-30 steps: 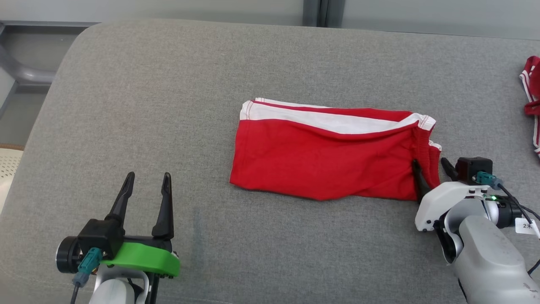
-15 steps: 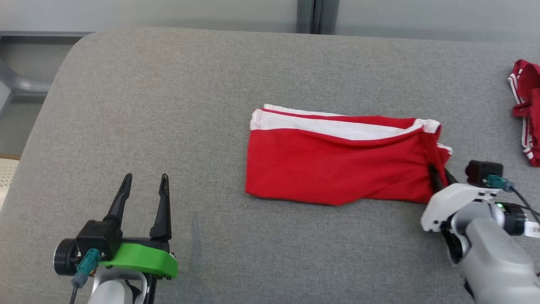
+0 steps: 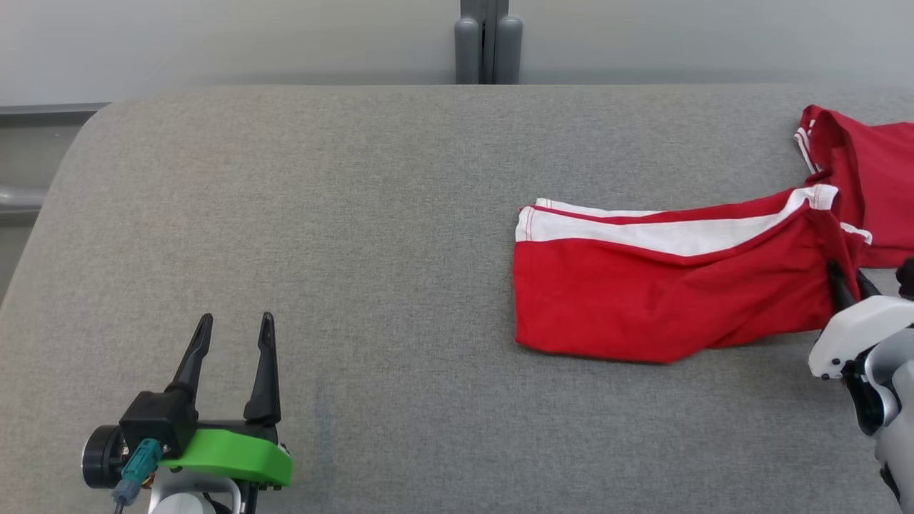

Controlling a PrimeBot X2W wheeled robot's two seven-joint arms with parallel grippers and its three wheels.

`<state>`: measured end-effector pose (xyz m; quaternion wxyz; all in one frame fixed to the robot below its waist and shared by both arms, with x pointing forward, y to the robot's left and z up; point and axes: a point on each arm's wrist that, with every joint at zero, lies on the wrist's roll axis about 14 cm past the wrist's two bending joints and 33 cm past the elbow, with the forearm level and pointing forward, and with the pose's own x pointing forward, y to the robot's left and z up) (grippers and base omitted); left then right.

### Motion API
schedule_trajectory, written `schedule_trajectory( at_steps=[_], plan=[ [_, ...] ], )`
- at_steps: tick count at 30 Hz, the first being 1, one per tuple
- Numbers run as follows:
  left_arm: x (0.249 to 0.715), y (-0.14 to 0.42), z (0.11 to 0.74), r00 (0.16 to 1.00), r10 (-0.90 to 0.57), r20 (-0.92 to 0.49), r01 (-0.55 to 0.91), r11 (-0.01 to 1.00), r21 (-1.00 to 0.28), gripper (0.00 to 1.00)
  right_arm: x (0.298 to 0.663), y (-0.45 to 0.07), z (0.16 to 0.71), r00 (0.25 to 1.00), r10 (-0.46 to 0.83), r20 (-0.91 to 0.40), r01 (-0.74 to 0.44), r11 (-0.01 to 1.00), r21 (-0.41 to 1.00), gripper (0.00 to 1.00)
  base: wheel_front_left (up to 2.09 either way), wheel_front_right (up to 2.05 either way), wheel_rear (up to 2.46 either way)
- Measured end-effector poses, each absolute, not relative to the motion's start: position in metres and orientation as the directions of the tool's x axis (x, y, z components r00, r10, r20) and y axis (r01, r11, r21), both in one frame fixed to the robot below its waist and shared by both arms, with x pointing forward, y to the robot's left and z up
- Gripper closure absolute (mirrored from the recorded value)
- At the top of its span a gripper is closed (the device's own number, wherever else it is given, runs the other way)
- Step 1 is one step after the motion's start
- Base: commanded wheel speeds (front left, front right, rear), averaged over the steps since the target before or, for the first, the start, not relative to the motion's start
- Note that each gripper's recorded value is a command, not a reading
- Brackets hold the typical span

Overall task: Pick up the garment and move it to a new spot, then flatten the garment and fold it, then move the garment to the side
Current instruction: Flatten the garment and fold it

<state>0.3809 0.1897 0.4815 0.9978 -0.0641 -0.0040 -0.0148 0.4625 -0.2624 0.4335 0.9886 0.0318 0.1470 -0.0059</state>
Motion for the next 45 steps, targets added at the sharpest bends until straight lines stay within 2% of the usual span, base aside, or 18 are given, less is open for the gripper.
schedule_trajectory(
  at_steps=[11,19,27,34,35,36,37,41,45],
  plan=[
    [0.382,0.178,0.485,0.998,-0.060,0.021,0.063,0.989,-0.135,0.00,0.471,-0.197,0.472,0.960,0.172,-0.221,-0.122,0.967,0.223,1.00,0.00,0.00,0.00],
    [0.380,0.179,0.483,0.998,-0.055,0.013,0.056,0.989,-0.137,0.00,0.470,-0.122,0.485,0.909,0.354,-0.219,-0.239,0.875,0.421,1.00,0.00,0.00,0.00],
    [0.377,0.184,0.477,0.999,-0.039,-0.004,0.038,0.989,-0.140,0.00,0.472,-0.063,0.487,0.854,0.468,-0.227,-0.309,0.807,0.503,1.00,0.00,0.00,0.00],
    [0.377,0.188,0.474,1.000,-0.026,-0.016,0.024,0.990,-0.139,0.00,0.474,-0.033,0.471,0.822,0.503,-0.267,-0.324,0.799,0.507,1.00,0.00,0.00,0.00],
    [0.376,0.189,0.473,1.000,-0.024,-0.019,0.021,0.990,-0.139,0.00,0.475,-0.031,0.468,0.822,0.500,-0.273,-0.324,0.804,0.499,0.95,0.00,0.00,0.00],
    [0.376,0.190,0.473,1.000,-0.021,-0.020,0.018,0.990,-0.139,0.00,0.474,-0.030,0.463,0.818,0.500,-0.284,-0.327,0.811,0.486,0.29,0.00,0.00,0.00],
    [0.376,0.191,0.473,1.000,-0.018,-0.021,0.015,0.990,-0.138,0.00,0.473,-0.028,0.459,0.815,0.500,-0.292,-0.331,0.816,0.474,0.00,0.00,0.00,0.00],
    [0.374,0.195,0.473,1.000,-0.005,-0.020,0.002,0.990,-0.140,0.00,0.474,-0.025,0.462,0.825,0.500,-0.263,-0.361,0.824,0.436,0.00,0.00,0.00,0.00],
    [0.371,0.199,0.476,1.000,0.009,-0.013,-0.010,0.990,-0.139,0.00,0.477,-0.037,0.484,0.860,0.481,-0.169,-0.394,0.837,0.380,0.00,0.00,0.00,0.00]
  ],
)
